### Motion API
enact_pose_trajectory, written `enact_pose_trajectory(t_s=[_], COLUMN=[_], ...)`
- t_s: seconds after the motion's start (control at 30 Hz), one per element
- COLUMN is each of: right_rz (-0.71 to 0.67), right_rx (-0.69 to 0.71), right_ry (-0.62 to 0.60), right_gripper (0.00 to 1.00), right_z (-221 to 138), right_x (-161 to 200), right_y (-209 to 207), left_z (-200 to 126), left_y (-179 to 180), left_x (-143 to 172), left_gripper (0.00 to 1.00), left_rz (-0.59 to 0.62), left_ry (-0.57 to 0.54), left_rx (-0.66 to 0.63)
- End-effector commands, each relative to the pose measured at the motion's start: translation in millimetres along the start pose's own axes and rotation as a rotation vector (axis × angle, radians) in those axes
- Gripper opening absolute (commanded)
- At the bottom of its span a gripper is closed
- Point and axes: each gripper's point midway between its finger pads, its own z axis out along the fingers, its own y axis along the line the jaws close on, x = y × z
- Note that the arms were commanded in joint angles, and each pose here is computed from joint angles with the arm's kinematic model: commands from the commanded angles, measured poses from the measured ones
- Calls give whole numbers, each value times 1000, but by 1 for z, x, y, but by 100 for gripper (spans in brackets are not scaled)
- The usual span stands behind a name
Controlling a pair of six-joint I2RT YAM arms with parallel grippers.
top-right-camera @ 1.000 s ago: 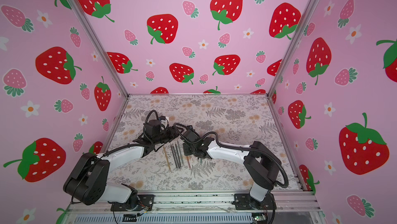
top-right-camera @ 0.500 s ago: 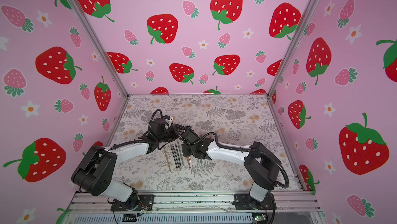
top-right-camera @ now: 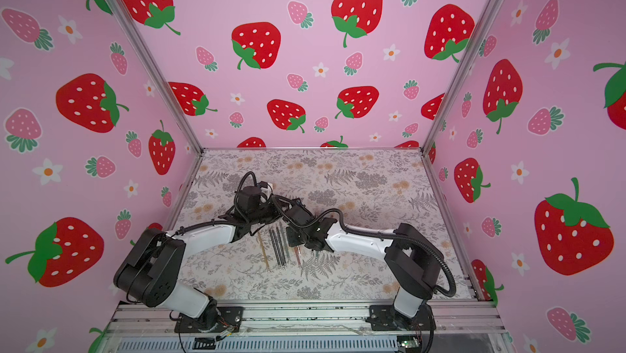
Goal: Remove the protective cover of the pencils
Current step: Remove the protective sleeve from the pencil.
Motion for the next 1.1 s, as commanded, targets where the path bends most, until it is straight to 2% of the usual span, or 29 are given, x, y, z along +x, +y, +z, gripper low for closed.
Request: enact_pose_trajectory(t_s=[0.0, 0.3, 0.5, 0.57, 0.77, 0.83, 0.87, 0.9, 1.07], right_rz=[-13, -20, -34, -36, -41, -42, -41, -40, -39], right_rx=[-24, -7, -2, 2, 4, 5, 5, 4, 4], right_ry=[-24, -14, -2, 1, -2, 0, -2, -3, -3], right_gripper=[6, 35, 39, 34, 7, 3, 2, 0, 0], right_z=[-6, 4, 13, 15, 15, 15, 14, 14, 11], right_x=[-7, -6, -6, -5, -5, -4, -4, -5, -1], right_y=[10, 9, 11, 11, 10, 9, 9, 9, 6], left_z=[-4, -8, -9, -9, -9, -10, -9, -9, -10], left_y=[-22, -27, -30, -31, -31, -31, -30, -30, -29], left_x=[-13, -14, -12, -12, -11, -11, -12, -11, -13], left_gripper=[8, 7, 7, 7, 7, 7, 2, 2, 0], left_rz=[3, -24, -29, -29, -32, -34, -36, -36, -36], left_ry=[-46, -53, -46, -45, -42, -42, -44, -42, -47], left_rx=[56, 69, 80, 81, 80, 80, 78, 76, 63])
